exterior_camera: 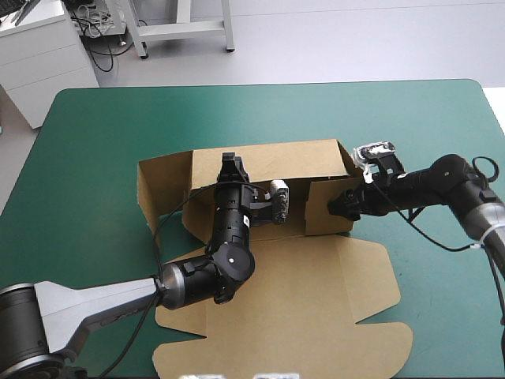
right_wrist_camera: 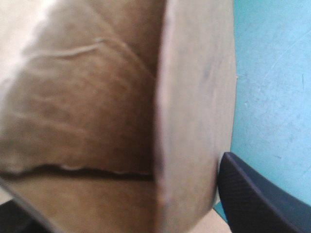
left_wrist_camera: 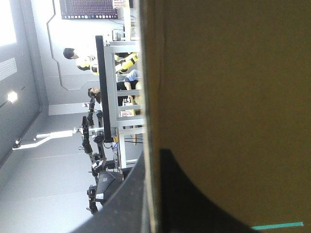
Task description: Fold the box
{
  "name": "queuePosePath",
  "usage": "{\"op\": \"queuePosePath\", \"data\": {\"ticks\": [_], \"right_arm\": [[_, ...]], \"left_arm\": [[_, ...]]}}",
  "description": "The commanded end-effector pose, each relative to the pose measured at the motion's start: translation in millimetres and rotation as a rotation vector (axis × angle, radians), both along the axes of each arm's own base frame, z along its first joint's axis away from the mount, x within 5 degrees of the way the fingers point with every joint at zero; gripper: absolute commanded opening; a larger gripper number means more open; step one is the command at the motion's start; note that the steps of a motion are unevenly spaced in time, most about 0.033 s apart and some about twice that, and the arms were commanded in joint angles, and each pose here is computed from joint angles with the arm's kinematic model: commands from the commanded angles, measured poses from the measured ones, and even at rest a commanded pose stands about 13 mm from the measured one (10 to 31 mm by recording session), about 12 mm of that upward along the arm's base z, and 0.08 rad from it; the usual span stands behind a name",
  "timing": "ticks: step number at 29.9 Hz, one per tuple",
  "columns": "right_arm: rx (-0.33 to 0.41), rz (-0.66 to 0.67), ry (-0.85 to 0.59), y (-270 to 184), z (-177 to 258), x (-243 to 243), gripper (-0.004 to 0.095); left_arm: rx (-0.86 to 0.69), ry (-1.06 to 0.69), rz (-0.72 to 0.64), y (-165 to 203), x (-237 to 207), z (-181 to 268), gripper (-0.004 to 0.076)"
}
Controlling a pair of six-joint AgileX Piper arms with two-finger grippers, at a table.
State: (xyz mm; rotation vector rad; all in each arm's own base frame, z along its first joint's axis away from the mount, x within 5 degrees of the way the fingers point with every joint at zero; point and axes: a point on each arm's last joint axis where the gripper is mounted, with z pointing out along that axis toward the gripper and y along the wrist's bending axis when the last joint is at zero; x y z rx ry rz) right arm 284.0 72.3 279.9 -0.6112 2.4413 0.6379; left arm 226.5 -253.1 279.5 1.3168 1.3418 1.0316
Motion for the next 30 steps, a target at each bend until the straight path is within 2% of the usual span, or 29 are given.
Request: {"op": "queuePosePath", "data": {"ticks": [1, 7, 10, 12, 14, 15, 17, 18, 19, 27, 30], "right_arm": [[0.013, -0.046, -0.18, 12.8, 18.1, -11.6, 0.0645], [-0.017, -0.129, -0.375, 24.7, 17.5, -29.6, 0.0639], [-0.018, -0.153, -0.411, 27.0, 15.0, -33.9, 0.0632], [-0.015, -0.166, -0.418, 27.5, 13.9, -33.9, 0.0584], [-0.015, -0.178, -0.42, 26.7, 12.6, -33.7, 0.0493], [-0.015, -0.18, -0.422, 26.6, 12.8, -33.5, 0.0414], [-0.017, -0.196, -0.439, 25.5, 14.0, -32.1, 0.0227], [-0.027, -0.194, -0.456, 25.0, 14.6, -31.4, 0.0089], [-0.034, -0.191, -0.467, 24.7, 14.9, -31.0, 0.0], [-0.041, -0.192, -0.48, 24.1, 15.5, -30.3, -0.0023], [-0.041, -0.192, -0.48, 24.1, 15.5, -30.3, -0.0023]], "left_arm": [[-0.027, -0.127, 0.011, 4.2, -2.6, 29.5, -0.0032], [-0.027, -0.127, 0.011, 4.2, -2.6, 29.5, -0.0032], [-0.027, -0.128, 0.012, 4.4, -2.5, 29.6, -0.0032], [-0.027, -0.128, 0.012, 4.4, -2.5, 29.6, -0.0032], [-0.027, -0.128, 0.012, 4.4, -2.5, 29.6, -0.0032], [-0.027, -0.128, 0.012, 4.4, -2.5, 29.6, -0.0032], [-0.042, -0.133, 0.009, 3.9, -2.5, 30.2, -0.0032], [-0.037, -0.139, 0.004, 3.3, -2.4, 30.3, -0.0032], [-0.036, -0.141, 0.003, 3.2, -2.4, 30.5, -0.0032], [-0.036, -0.14, 0.001, 3.0, -2.4, 30.4, -0.003], [-0.036, -0.14, 0.001, 3.0, -2.4, 30.4, 0.0032]]}}
